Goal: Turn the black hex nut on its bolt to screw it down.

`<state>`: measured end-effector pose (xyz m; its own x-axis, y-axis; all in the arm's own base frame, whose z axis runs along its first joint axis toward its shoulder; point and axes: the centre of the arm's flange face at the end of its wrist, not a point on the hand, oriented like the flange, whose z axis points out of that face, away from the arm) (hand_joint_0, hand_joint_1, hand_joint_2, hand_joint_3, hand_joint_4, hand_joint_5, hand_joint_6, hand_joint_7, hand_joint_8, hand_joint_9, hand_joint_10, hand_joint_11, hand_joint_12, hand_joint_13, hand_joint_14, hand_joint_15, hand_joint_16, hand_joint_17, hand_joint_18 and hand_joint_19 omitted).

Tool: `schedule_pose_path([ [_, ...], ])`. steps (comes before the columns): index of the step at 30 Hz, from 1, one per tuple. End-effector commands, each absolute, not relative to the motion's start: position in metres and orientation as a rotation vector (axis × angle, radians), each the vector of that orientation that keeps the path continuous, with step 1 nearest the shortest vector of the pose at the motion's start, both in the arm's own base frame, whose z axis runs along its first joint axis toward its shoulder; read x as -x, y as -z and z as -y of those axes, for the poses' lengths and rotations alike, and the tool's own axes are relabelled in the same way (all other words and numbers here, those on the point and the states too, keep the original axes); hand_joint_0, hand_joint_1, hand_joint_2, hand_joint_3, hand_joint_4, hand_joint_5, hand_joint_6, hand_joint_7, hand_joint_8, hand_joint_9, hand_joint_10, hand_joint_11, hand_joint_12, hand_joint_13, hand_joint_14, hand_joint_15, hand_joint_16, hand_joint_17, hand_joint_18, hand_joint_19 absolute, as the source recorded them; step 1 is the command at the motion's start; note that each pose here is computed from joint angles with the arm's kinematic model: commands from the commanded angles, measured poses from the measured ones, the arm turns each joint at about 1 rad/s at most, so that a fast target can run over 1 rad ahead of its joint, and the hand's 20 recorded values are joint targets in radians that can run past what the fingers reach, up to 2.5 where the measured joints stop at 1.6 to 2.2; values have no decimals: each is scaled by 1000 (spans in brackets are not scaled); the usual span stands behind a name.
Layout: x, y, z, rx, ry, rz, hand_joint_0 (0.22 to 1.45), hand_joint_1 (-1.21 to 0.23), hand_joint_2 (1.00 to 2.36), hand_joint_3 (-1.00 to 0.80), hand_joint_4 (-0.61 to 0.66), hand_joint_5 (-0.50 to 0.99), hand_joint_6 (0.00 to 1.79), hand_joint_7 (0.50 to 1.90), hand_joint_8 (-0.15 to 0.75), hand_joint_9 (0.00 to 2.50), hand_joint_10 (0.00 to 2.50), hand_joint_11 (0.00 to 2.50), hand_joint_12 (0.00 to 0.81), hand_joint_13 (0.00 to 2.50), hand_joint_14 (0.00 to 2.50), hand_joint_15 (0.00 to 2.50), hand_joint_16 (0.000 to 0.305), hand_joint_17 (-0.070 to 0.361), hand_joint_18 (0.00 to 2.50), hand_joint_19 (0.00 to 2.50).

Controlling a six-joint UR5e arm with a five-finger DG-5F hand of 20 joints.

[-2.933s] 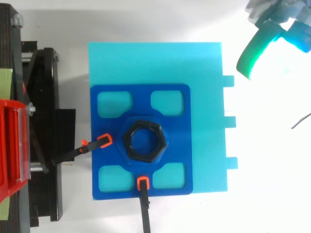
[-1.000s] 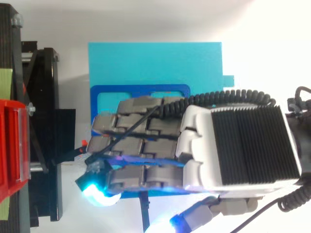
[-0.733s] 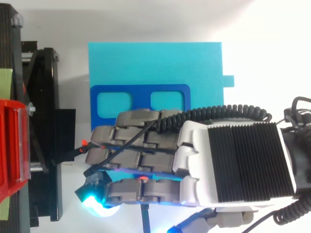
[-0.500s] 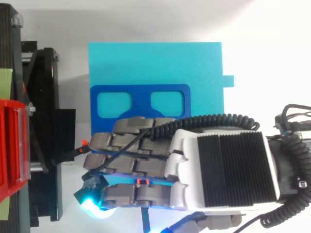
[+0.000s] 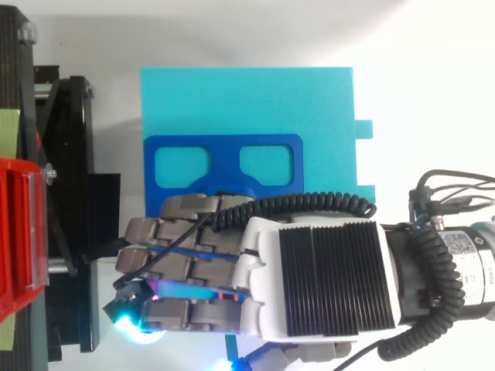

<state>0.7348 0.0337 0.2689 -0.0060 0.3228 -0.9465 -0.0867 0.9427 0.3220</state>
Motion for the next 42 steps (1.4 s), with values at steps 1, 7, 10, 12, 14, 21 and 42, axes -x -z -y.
schedule_pose_path([
  [1, -734, -267, -34, -156, -312, -1558, 541, -475, 1001, -490, 207, -139, 503, 778, 237, 415, 0, 0, 322, 359, 0, 0, 53, 120, 290, 417],
  [7, -734, -267, -34, -138, -299, -1560, 540, -474, 1002, -489, 210, -138, 503, 783, 237, 414, 0, 0, 321, 359, 0, 0, 53, 120, 290, 417],
  [10, -736, -274, -35, -133, -300, -1550, 541, -474, 1000, -490, 208, -139, 503, 781, 238, 414, 0, 0, 322, 359, 0, 0, 53, 120, 290, 416],
  [12, -739, -279, -35, -126, -295, -1541, 540, -473, 1001, -489, 206, -139, 503, 780, 237, 412, 0, 0, 321, 358, 0, 0, 53, 120, 289, 424],
  [14, -740, -283, -35, -115, -286, -1540, 540, -473, 1000, -491, 208, -139, 503, 783, 235, 409, 0, 0, 321, 358, 0, 0, 53, 120, 289, 424],
  [21, -741, -286, -28, -83, -294, -1550, 539, -470, 1000, -492, 207, -140, 503, 784, 236, 408, 0, 0, 321, 358, 0, 0, 53, 120, 289, 424],
  [42, -739, -290, 14, -13, -273, -1580, 535, -458, 1001, -500, 265, -103, 504, 962, 240, 412, 0, 0, 321, 351, 0, 0, 53, 120, 287, 424],
])
